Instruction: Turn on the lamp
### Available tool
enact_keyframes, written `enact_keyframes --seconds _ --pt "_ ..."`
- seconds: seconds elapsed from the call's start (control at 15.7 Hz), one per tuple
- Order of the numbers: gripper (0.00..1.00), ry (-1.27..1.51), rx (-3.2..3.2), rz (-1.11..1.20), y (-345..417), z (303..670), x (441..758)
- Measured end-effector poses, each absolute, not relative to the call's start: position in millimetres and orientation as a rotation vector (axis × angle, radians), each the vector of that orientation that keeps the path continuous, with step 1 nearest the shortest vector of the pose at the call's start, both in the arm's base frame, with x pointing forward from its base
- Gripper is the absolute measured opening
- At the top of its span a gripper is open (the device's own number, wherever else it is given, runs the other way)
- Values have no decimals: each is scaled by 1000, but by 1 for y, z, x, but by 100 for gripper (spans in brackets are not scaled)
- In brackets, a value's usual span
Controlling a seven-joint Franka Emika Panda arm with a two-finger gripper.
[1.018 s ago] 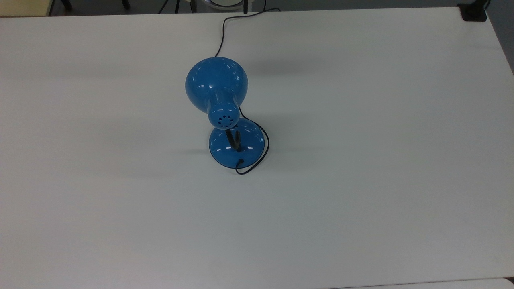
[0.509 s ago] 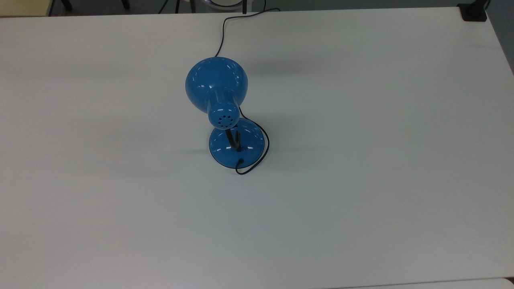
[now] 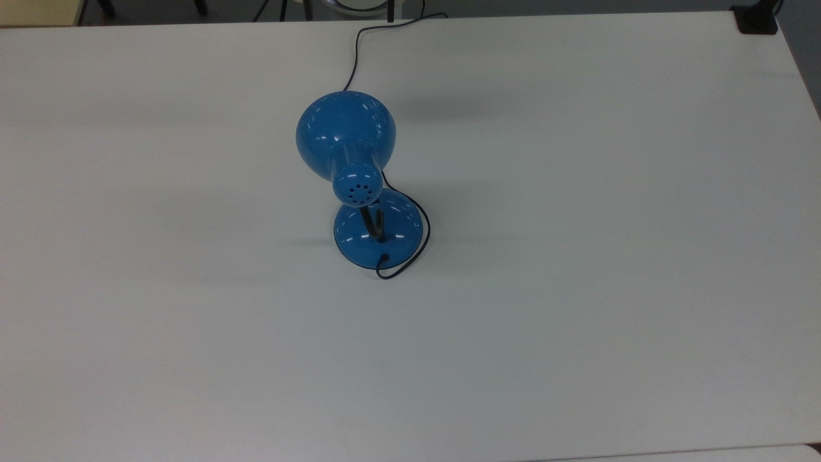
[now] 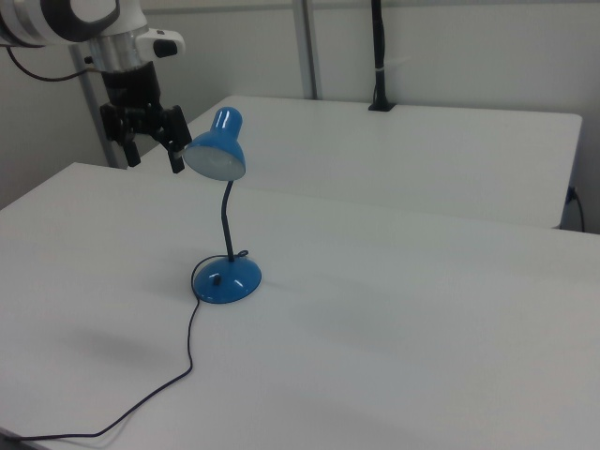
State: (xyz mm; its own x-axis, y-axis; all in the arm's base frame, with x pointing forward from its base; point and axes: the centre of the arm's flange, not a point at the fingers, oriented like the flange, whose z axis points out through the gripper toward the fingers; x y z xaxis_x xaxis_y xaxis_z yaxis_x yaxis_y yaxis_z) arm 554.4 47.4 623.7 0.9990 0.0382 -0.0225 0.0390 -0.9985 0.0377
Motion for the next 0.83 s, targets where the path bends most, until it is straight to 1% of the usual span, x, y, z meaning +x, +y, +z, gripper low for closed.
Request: enact_keyframes --seconds 0.64,0.7,0.76,0.83 --pt "99 61 3103 -36 47 623 555" --pt "90 64 3103 -36 47 623 555" --pt "79 70 3102 -36 47 623 555" --pt "70 76 3102 -36 47 623 555"
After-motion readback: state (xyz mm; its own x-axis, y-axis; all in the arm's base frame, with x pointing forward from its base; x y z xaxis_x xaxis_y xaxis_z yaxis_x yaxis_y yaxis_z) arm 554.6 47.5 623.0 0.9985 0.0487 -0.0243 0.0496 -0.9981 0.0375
